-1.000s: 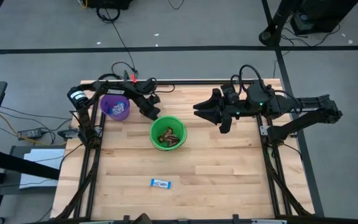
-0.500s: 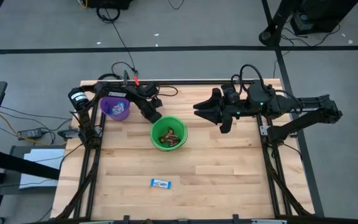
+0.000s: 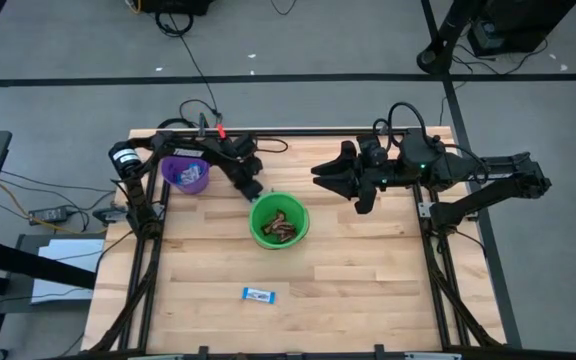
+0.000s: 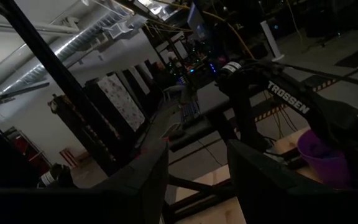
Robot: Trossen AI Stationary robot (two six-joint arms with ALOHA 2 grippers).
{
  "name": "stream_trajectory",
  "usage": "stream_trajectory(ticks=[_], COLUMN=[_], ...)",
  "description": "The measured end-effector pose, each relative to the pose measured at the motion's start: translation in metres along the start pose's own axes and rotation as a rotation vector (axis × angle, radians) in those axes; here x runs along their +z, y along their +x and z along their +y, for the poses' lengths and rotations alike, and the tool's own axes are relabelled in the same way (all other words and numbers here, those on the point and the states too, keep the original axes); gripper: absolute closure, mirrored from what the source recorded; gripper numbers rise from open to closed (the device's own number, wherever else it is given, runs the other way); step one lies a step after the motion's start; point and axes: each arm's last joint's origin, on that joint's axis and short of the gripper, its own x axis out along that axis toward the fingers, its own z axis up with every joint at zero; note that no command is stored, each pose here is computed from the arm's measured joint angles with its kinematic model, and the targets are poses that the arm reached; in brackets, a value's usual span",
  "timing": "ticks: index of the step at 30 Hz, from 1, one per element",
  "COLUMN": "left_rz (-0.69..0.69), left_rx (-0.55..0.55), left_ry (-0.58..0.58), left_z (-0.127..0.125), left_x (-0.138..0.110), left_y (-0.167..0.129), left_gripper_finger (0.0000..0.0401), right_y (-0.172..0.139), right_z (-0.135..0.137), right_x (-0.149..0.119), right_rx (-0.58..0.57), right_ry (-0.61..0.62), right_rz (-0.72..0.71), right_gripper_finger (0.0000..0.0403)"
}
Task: Sort candy by brand, put in halloween buckets
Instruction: Put the white chocolate bar into the violet bucket
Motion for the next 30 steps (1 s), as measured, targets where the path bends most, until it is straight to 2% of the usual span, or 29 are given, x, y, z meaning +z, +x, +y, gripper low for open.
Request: stream_trajectory(ticks=[7, 14, 19, 25, 30], left_rz=[-0.078, -0.155, -0.219, -0.280, -0.352], left_rx=[0.082, 0.274, 0.341, 0.489, 0.484], left_ry=[0.000, 0.008, 0.025, 0.065, 0.044], left_z=[0.002, 0.007, 0.008, 0.005, 0.006], left_x=[0.007, 0.013, 0.019, 0.039, 0.058], left_y=[-0.001, -0.003, -0.004, -0.017, -0.036], left_gripper_finger=[0.0401, 0.0401, 0.0401, 0.0401, 0.0401], right_y=[0.000, 0.000, 0.000, 0.000, 0.000], right_z=[0.000, 0.000, 0.000, 0.000, 0.002], right_x=[0.000, 0.000, 0.000, 0.000, -0.001], right_rx=[0.000, 0.001, 0.006, 0.006, 0.022], right_ry=[-0.002, -0.002, -0.008, -0.021, -0.024], right_rz=[0.000, 0.001, 0.005, 0.006, 0.015], right_gripper_finger=[0.0227, 0.0227, 0.0227, 0.0227, 0.0227])
